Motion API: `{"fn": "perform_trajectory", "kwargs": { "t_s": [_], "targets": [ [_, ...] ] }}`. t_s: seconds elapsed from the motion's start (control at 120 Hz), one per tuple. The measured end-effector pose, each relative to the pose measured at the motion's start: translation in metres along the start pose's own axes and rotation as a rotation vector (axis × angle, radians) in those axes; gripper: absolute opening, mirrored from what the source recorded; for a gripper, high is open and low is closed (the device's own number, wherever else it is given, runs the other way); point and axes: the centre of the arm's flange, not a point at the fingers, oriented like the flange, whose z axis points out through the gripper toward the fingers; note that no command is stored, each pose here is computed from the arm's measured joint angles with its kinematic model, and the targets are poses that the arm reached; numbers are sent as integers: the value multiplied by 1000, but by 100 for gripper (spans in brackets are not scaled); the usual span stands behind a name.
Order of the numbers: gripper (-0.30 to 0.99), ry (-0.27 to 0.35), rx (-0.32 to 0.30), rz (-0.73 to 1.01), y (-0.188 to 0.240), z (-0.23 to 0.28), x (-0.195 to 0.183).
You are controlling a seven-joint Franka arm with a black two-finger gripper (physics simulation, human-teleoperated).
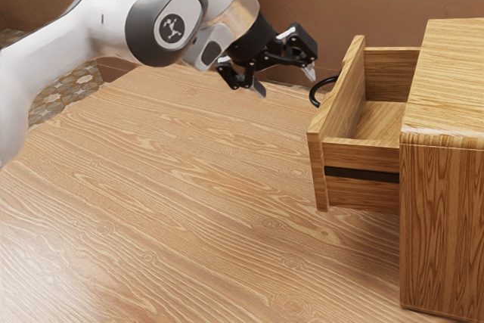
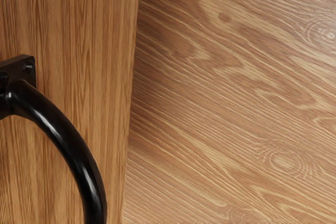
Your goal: Pull the drawer handle with one arm to open the drawer
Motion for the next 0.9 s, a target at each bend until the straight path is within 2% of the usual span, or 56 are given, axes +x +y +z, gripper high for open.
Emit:
{"fn": "perform_trajectory", "kwargs": {
  "t_s": [0.492, 0.692, 0.9],
  "targets": [
    [70, 44, -4, -13, 10, 39, -8],
    [69, 1, -38, 26, 4, 24, -2],
    [70, -31, -117, 65, 9, 4, 21]
  ]
}}
